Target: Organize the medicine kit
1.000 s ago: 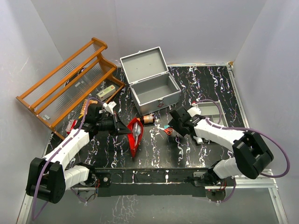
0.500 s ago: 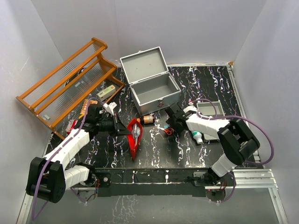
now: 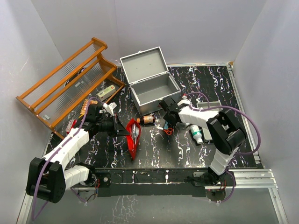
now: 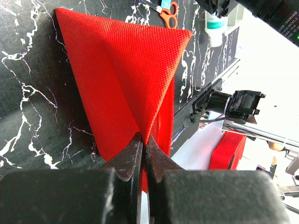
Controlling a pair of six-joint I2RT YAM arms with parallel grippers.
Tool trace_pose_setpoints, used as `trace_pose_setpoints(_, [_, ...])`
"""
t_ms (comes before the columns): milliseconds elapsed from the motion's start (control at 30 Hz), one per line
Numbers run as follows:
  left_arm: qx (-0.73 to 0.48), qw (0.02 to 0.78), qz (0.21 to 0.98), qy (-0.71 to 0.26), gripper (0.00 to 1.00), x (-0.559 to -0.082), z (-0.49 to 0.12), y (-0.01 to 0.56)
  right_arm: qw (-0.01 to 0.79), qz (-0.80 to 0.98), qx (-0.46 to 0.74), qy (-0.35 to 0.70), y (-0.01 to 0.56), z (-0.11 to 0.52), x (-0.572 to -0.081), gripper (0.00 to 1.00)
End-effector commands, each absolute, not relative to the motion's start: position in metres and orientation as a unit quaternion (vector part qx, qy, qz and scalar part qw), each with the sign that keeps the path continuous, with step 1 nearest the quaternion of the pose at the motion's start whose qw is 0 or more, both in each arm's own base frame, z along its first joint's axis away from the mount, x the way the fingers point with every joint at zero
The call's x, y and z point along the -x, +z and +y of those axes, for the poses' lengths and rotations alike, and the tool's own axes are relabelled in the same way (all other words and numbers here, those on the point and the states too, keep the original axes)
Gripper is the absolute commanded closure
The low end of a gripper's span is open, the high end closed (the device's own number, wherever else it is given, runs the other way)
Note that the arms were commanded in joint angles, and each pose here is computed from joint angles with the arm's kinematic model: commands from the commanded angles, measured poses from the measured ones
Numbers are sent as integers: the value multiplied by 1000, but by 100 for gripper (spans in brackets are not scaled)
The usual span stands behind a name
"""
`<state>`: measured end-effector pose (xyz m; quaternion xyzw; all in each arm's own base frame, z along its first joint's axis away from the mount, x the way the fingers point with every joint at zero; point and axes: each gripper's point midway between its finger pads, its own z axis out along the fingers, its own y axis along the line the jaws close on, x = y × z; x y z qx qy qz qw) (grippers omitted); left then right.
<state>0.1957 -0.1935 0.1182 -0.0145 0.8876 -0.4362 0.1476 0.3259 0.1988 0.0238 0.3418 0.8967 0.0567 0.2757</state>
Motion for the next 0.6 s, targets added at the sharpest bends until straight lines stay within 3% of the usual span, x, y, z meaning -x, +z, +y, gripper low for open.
trace_pose_setpoints(0, [-3,165,886,-433,100,-197,-193,132,256,914,-313,33,12,198,-322,83])
trace_pose_setpoints(267, [-3,167,886,-433,100,-197,-193,133,260,926,-270,40,19,202,-324,97])
trace_pose_setpoints(567, [-4,168,884,-437,100,-198,-194,134,284,926,-227,97,62,214,-326,100])
